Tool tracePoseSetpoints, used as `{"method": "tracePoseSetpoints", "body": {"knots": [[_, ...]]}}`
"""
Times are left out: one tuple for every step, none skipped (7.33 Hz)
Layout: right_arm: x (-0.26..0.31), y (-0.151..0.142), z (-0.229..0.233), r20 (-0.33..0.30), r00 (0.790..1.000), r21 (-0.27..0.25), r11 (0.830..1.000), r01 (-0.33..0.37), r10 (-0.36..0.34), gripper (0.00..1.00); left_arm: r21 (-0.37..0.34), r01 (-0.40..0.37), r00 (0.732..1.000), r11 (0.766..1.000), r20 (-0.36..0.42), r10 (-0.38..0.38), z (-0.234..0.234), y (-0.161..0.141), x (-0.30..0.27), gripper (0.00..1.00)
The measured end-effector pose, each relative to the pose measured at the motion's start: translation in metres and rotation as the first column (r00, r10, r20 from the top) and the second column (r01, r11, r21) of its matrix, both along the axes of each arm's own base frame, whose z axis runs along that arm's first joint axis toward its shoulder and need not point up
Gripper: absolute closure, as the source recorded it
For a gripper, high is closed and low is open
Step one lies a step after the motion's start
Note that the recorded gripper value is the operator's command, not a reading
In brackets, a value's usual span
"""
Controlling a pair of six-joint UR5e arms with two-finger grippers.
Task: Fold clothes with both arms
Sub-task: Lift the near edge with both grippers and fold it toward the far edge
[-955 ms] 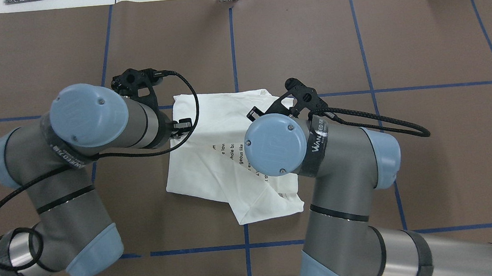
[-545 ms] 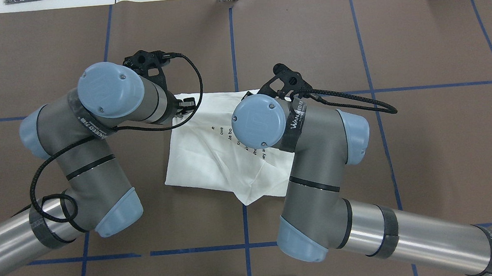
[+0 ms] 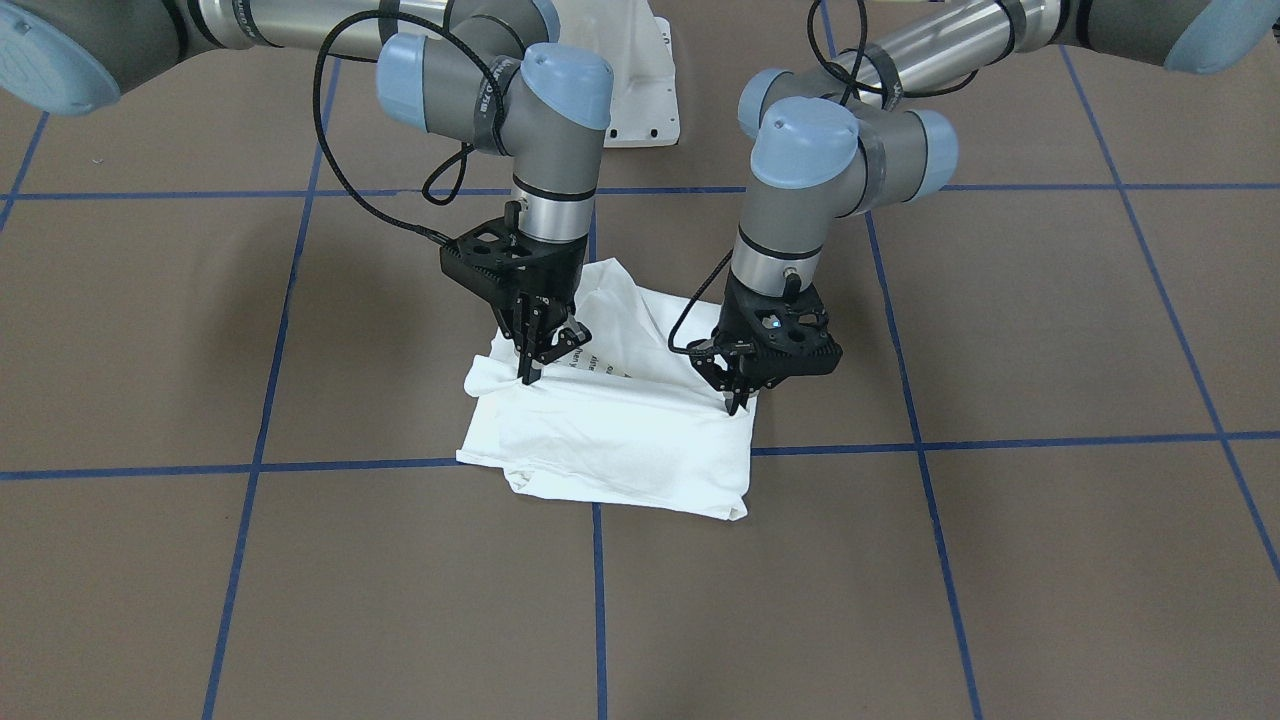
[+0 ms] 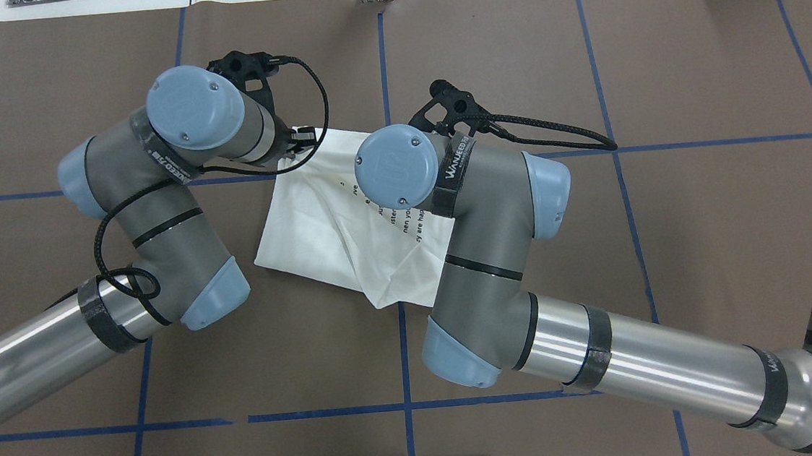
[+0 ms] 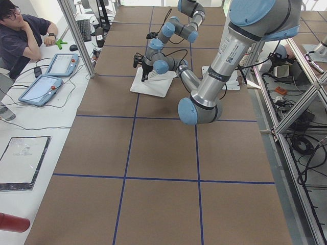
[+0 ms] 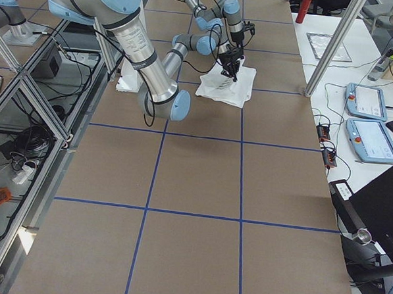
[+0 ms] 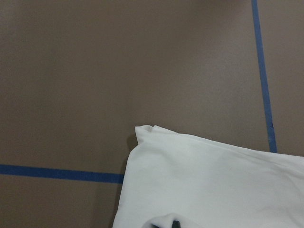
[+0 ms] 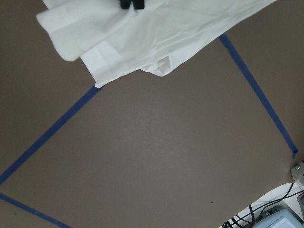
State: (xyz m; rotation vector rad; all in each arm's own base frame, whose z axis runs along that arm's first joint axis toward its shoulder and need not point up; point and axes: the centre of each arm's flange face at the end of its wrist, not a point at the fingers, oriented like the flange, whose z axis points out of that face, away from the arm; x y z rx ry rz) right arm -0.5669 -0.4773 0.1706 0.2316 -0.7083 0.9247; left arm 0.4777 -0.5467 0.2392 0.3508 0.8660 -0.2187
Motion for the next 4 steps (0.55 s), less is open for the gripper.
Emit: {"method": "tracePoseSetpoints", "body": {"knots": [[-0.003, -0.011, 0.002, -0.002, 1.0, 0.006, 1.0, -0.001, 0.001, 1.0, 0.011, 0.008, 1.0, 1.0, 0.02, -0.008, 0.001, -0.021, -0.004, 1.0], [-0.011, -0.022, 0.011, -0.011, 1.0, 0.018, 1.0, 0.008, -0.008, 0.11, 0.009, 0.012, 0.999, 1.0, 0.036, -0.013, 0.009, -0.041, 0.006, 0.01], [-0.02, -0.035, 0.026, -0.036, 0.999, 0.039, 0.999, 0.034, -0.033, 0.0, 0.017, 0.01, 0.999, 1.0, 0.041, -0.011, 0.023, -0.057, 0.019, 0.0], [-0.025, -0.049, 0.033, -0.06, 0.996, 0.057, 0.996, 0.067, -0.064, 0.0, 0.043, -0.003, 0.999, 0.999, 0.044, 0.002, 0.035, -0.067, 0.025, 0.0]]}}
